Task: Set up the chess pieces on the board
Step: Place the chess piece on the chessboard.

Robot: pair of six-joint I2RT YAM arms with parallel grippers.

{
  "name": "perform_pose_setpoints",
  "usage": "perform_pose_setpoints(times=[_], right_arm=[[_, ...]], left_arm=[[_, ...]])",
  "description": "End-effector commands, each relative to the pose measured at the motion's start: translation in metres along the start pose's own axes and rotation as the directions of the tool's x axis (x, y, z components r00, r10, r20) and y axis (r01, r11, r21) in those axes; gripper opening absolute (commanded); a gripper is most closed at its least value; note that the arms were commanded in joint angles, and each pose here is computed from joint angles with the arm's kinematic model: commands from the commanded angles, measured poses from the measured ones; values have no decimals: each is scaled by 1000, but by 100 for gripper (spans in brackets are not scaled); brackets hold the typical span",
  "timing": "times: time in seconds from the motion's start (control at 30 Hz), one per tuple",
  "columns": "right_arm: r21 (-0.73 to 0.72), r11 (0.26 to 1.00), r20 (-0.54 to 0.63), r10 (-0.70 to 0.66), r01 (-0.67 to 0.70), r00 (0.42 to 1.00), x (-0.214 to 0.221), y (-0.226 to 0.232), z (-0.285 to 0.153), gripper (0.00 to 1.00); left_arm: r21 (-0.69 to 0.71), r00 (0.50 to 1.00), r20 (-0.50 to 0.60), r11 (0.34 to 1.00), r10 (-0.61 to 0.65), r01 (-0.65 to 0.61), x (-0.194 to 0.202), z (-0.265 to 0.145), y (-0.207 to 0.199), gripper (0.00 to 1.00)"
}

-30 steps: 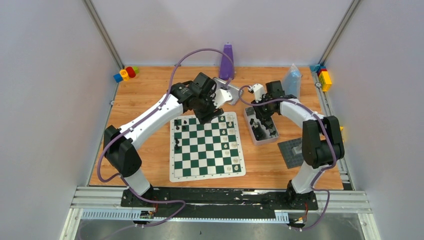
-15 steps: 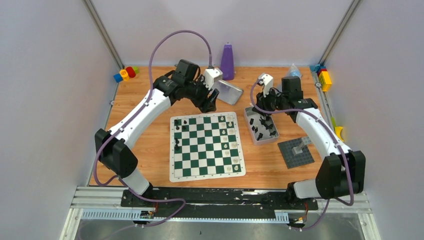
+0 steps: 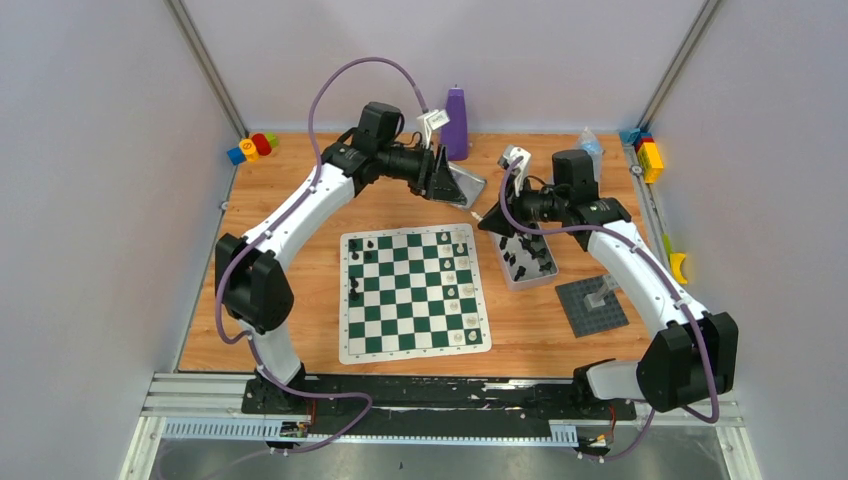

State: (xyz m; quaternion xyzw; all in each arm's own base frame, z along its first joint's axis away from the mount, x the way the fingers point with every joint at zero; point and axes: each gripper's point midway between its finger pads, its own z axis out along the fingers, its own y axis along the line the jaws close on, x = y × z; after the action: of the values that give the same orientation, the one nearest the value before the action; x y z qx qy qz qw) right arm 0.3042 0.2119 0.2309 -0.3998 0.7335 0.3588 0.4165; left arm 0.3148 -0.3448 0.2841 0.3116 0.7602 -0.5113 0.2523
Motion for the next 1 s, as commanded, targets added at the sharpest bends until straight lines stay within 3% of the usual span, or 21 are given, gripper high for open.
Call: perform_pose_setpoints(times=[0.0, 0.37, 0.6, 0.97], right_arm=[[-38, 997, 111, -63, 67, 992, -40, 17, -7, 13], [-54, 997, 142, -53, 62, 988, -52, 23, -6, 13], [-46, 997, 150, -53, 60, 987, -56, 22, -7, 13], [-51, 997, 147, -51, 59, 988, -57, 23, -3, 13]], left_arm=[[141, 998, 28, 988, -65, 60, -16, 1, -24, 67], [179, 989, -14, 973, -147, 148, -4, 11, -16, 65], [205, 983, -30, 962, -180, 182, 1, 15, -14, 53], [249, 976, -45, 943, -214, 218, -1, 20, -16, 42]])
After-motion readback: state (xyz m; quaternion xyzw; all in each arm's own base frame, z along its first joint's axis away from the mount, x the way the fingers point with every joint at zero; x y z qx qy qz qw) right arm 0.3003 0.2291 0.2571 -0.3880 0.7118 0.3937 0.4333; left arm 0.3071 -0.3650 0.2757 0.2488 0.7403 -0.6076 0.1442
